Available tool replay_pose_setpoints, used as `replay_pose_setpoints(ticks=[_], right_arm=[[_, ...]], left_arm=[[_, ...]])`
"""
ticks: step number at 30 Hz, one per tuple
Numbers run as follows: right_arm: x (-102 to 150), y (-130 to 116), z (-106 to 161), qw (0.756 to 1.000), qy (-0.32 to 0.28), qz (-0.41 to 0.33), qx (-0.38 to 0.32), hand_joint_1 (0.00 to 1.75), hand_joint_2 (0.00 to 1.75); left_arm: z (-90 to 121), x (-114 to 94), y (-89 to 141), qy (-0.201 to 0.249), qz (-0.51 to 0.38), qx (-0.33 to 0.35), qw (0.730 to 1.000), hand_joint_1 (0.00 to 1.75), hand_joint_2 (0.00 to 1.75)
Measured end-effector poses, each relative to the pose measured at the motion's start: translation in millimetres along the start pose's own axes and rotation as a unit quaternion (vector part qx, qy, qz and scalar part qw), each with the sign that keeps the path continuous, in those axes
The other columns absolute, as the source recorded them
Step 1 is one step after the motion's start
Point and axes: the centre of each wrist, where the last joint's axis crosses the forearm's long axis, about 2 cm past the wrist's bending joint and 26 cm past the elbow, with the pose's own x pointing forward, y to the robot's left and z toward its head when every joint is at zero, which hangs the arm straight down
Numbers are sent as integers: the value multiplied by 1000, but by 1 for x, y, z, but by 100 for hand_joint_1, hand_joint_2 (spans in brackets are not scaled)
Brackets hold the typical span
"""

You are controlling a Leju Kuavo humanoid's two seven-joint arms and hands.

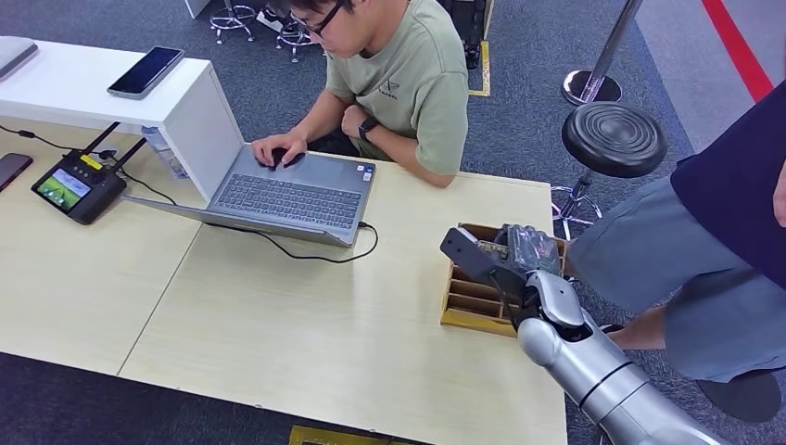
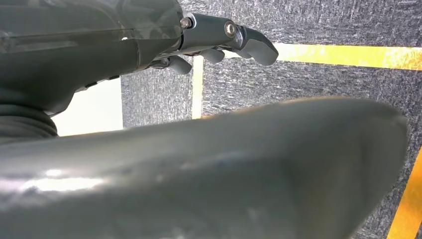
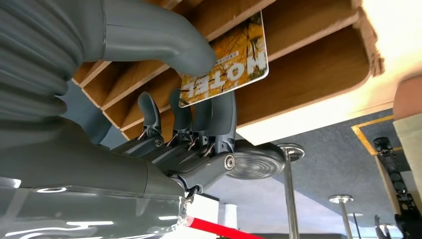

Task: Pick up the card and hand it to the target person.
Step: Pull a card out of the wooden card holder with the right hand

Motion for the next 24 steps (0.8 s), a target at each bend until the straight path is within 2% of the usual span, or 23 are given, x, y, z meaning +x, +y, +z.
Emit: replay_pose_setpoints(ticks=[2,24], right_arm=[[2,1,1,1000,-4,0,0,175,175],[8,5,3,1000,-10,-4,-3,175,175]], left_arm=[[0,0,0,0,0,0,1000,0,0],[0,0,0,-5,-7,5,1000,0,0]])
